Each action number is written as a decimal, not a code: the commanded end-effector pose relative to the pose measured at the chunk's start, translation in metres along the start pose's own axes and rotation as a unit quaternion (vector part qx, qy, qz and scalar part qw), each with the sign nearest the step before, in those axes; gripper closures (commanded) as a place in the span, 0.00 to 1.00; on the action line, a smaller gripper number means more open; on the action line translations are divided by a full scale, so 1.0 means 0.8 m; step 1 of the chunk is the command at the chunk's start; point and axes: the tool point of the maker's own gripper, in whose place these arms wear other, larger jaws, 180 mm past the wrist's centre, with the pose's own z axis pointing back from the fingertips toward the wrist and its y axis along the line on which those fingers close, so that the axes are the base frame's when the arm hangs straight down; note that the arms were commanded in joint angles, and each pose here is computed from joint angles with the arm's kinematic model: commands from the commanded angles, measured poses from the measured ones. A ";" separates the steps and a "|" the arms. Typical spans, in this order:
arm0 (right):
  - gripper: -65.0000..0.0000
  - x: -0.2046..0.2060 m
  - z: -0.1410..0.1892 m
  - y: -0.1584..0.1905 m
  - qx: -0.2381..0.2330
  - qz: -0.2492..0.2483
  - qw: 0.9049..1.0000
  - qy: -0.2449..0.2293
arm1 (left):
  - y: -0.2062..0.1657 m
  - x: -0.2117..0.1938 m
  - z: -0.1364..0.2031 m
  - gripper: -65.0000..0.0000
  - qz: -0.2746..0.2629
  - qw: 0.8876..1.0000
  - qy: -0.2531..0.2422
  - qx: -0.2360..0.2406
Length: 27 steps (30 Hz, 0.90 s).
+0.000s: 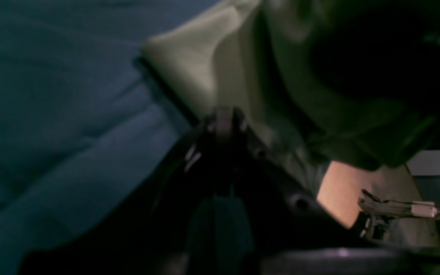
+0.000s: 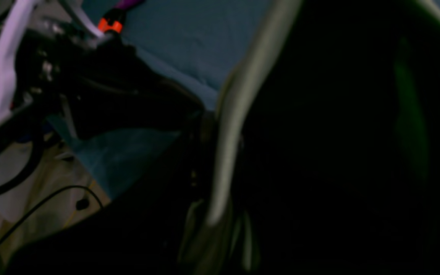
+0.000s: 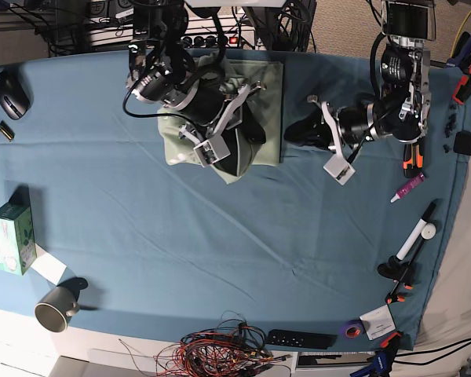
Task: Fold the T-shirt properly
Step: 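Fold the strip end with the right gripper over onto the left-folded part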
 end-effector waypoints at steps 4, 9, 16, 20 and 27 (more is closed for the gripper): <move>0.97 0.021 0.001 0.007 0.010 0.001 0.999 -0.033 | -0.002 0.029 0.004 1.00 -0.021 0.999 -0.028 -0.007; 0.56 0.023 0.001 0.010 0.014 0.002 0.999 -0.037 | 0.000 0.033 0.006 0.95 -0.026 0.999 -0.028 -0.003; 0.50 0.045 -0.004 0.077 0.120 -0.002 0.990 -0.078 | 0.013 0.036 0.020 0.72 -0.040 0.999 -0.018 0.012; 0.50 0.042 -0.004 0.109 0.166 0.039 0.982 -0.075 | 0.015 0.031 0.023 0.72 -0.038 0.999 -0.006 0.013; 0.50 0.052 0.004 0.073 0.124 0.044 0.987 -0.088 | 0.020 0.036 0.036 0.72 -0.021 0.999 -0.022 0.014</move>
